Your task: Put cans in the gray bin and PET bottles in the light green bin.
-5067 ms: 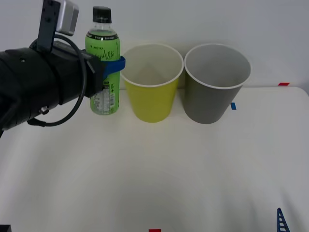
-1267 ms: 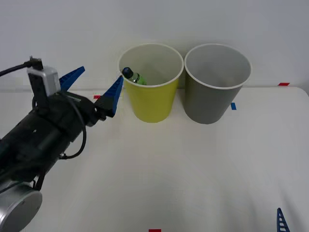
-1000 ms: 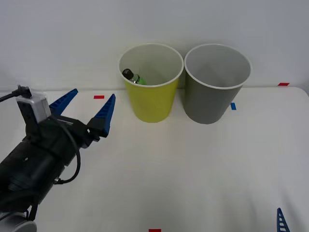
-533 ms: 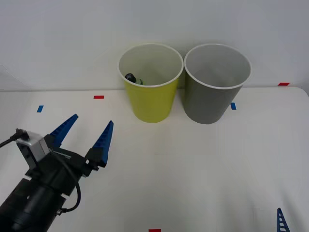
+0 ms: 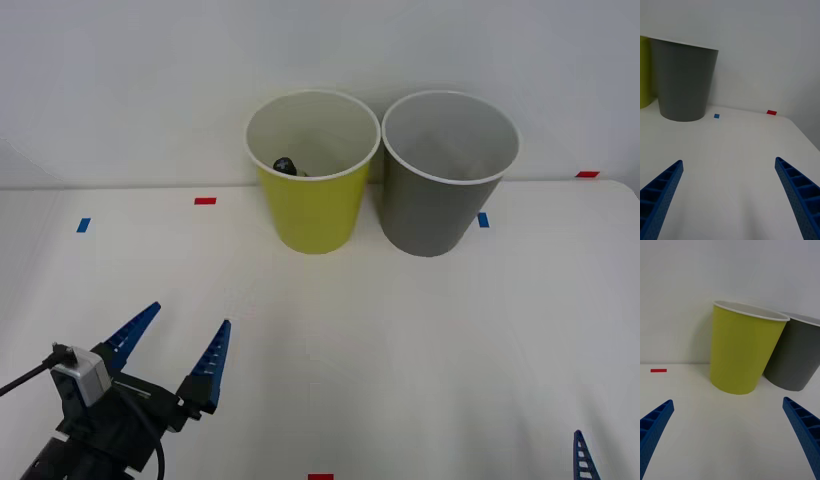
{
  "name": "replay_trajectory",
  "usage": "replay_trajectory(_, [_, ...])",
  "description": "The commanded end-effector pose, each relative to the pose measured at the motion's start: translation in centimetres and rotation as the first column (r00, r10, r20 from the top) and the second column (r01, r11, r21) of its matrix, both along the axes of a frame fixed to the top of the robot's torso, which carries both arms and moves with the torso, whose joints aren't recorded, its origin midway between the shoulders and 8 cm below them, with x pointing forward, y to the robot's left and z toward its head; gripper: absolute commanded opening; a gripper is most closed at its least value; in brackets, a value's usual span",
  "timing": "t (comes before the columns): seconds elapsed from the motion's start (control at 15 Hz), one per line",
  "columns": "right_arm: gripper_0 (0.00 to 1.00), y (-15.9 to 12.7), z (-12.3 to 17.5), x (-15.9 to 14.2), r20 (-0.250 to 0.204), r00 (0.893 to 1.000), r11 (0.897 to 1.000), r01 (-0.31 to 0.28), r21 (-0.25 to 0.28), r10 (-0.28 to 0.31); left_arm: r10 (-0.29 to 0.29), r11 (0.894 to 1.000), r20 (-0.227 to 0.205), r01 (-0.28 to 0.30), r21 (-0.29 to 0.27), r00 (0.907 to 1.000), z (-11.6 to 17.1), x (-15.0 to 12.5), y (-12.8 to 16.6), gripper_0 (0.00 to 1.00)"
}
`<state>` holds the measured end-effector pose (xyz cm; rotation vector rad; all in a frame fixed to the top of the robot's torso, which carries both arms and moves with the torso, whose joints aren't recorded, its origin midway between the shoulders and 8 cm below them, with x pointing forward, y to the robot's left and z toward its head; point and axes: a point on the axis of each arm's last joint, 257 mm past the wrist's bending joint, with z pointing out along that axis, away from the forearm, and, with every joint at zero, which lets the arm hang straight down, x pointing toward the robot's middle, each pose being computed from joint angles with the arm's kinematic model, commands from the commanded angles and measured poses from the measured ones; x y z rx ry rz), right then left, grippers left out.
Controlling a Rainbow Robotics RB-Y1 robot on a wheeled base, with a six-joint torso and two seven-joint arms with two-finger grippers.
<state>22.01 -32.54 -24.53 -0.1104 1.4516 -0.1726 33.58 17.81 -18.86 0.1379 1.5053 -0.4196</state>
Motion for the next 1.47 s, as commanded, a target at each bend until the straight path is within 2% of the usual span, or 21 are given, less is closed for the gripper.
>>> replay_trajectory(0.07, [0.84, 0.0, 0.0, 0.0, 0.0, 1.0, 1.0, 0.0, 0.0, 0.0, 0.001, 1.0, 0.023, -0.002, 0.026, 0.9997, -0.3, -1.9, -0.2, 1.0])
replay_trajectory(0.13, [0.84, 0.0, 0.0, 0.0, 0.0, 1.0, 1.0, 0.0, 0.0, 0.0, 0.005, 0.995, 0.046, -0.01, 0.101, 0.9989, -1.0, -2.8, 0.3, 1.0])
replay_trajectory(0.2, [0.84, 0.0, 0.0, 0.0, 0.0, 1.0, 1.0, 0.0, 0.0, 0.0, 0.009, 0.989, 0.076, -0.02, 0.148, 0.9971, -1.6, -3.6, 1.1, 1.0])
replay_trajectory(0.33, [0.84, 0.0, 0.0, 0.0, 0.0, 1.0, 1.0, 0.0, 0.0, 0.0, 0.025, 0.982, 0.099, -0.043, 0.183, 0.9948, -3.3, -4.7, 2.2, 1.0])
replay_trajectory(0.47, [0.85, 0.0, 0.0, 0.0, 0.0, 1.0, 1.0, 0.0, 0.0, 0.0, 0.056, 0.97, 0.095, -0.076, 0.23, 0.9939, -5.0, -5.4, 3.9, 1.0])
replay_trajectory(0.53, [0.84, 0.0, 0.0, 0.0, 0.0, 1.0, 1.0, 0.0, 0.0, 0.0, 0.094, 0.959, 0.094, -0.115, 0.258, 0.9912, -5.5, -5.9, 5.5, 1.0])
replay_trajectory(0.6, [0.85, 0.0, 0.0, 0.0, 0.0, 1.0, 1.0, 0.0, 0.0, 0.0, 0.136, 0.939, 0.101, -0.161, 0.305, 0.9856, -5.7, -6.4, 7.2, 1.0])
replay_trajectory(0.67, [0.84, 0.0, 0.0, 0.0, 0.0, 1.0, 1.0, 0.0, 0.0, 0.0, 0.19, 0.909, 0.125, -0.222, 0.353, 0.9739, -5.5, -7.0, 9.1, 1.0])
replay_trajectory(0.73, [0.85, 0.0, 0.0, 0.0, 0.0, 1.0, 1.0, 0.0, 0.0, 0.0, 0.236, 0.887, 0.155, -0.278, 0.369, 0.9593, -4.9, -7.2, 10.7, 1.0])
replay_trajectory(0.8, [0.85, 0.0, 0.0, 0.0, 0.0, 1.0, 1.0, 0.0, 0.0, 0.0, 0.258, 0.883, 0.164, -0.301, 0.361, 0.9522, -4.6, -7.2, 11.3, 1.0])
replay_trajectory(0.87, [0.84, 0.0, 0.0, 0.0, 0.0, 1.0, 1.0, 0.0, 0.0, 0.0, 0.278, 0.882, 0.163, -0.319, 0.347, 0.9467, -4.5, -7.4, 11.7, 1.0])
replay_trajectory(1.07, [0.84, 0.0, 0.0, 0.0, 0.0, 1.0, 1.0, 0.0, 0.0, 0.0, 0.3, 0.89, 0.146, -0.332, 0.312, 0.9427, -4.7, -9.0, 11.8, 1.0])
replay_trajectory(1.27, [0.85, 0.0, 0.0, 0.0, 0.0, 1.0, 1.0, 0.0, 0.0, 0.0, 0.3, 0.907, 0.138, -0.327, 0.264, 0.9438, -4.5, -11.3, 10.9, 1.0])
replay_trajectory(1.47, [0.85, 0.0, 0.0, 0.0, 0.0, 1.0, 1.0, 0.0, 0.0, 0.0, 0.29, 0.921, 0.132, -0.314, 0.23, 0.9479, -4.5, -12.0, 9.9, 1.0])
